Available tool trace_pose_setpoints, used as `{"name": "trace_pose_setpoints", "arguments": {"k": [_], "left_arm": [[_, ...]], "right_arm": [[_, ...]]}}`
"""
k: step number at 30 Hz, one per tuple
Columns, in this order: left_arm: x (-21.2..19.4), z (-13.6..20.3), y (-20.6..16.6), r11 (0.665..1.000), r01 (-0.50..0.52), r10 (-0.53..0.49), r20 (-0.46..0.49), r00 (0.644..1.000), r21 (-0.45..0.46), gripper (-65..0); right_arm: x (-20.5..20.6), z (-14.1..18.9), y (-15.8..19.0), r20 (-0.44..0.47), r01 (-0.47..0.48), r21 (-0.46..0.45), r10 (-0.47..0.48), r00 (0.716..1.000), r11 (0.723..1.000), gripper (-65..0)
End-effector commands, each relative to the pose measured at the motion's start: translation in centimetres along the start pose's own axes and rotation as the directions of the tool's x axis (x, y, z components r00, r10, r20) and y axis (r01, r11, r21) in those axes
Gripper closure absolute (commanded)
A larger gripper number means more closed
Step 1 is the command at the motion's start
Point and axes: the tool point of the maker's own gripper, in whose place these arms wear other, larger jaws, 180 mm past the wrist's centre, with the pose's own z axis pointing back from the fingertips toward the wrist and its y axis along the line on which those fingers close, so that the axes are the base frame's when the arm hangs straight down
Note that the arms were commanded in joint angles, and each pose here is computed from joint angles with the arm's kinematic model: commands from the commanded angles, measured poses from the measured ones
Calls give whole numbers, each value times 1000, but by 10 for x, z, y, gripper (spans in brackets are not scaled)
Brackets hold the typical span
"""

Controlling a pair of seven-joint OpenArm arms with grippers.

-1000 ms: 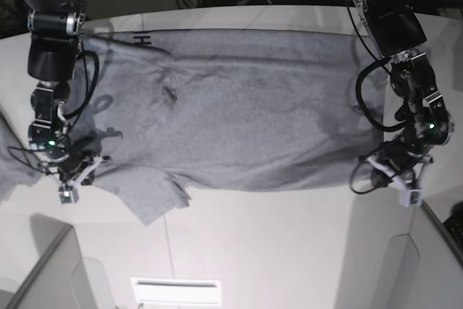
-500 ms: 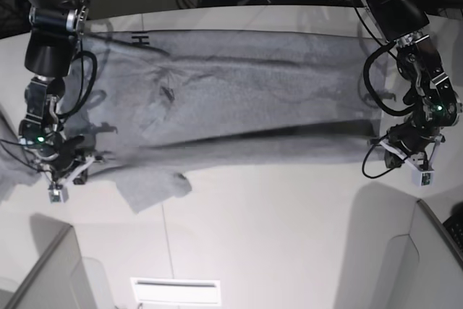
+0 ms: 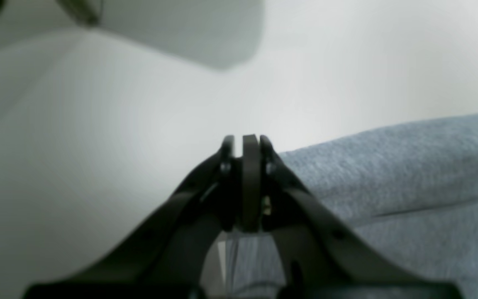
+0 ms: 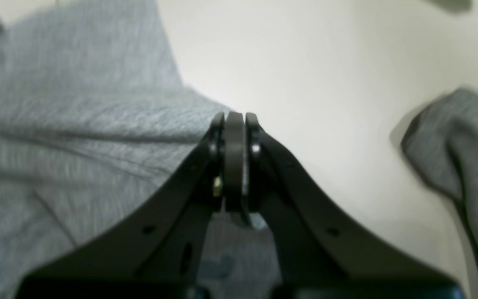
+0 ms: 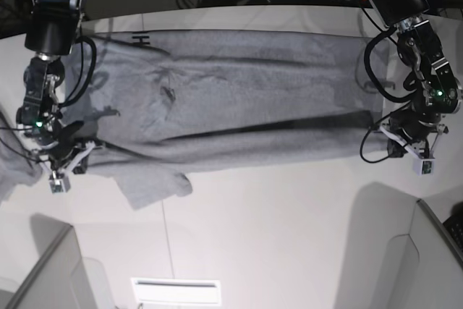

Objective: Fold the T-shirt properly
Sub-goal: 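Lift the side edge with both grippers and fold it over the body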

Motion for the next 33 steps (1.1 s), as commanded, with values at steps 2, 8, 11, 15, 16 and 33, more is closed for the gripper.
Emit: {"name": "trace_pose_setpoints", "arguments": {"k": [2,8,11,15,16,33], "left_arm": [[21,9,3,1000,22,-23,68,997,13,0],[22,19,-1,998,53,-54,84,995,20,0],[19,20,-2,998,56,-57,79,995,20,0],[22,23,-2,998,62,-64,87,994,23,0],[22,23,-2,998,64,-66,90,994,24,0],[11,31,-4,996,87,-89,70,994,28,0]], "right_arm": [[24,8,-9,72,-16,-18,17,997,1000,0],[24,22,-21,94,25,-55,-20,995,998,0],[26,30,-26,91,26,-72,-19,996,997,0],[27,35,-18,80,-22,-45,26,996,999,0],[28,37,-17,81,-31,-45,35,996,999,0],[3,77,-33,-10,-65,-122,64,998,990,0]]}}
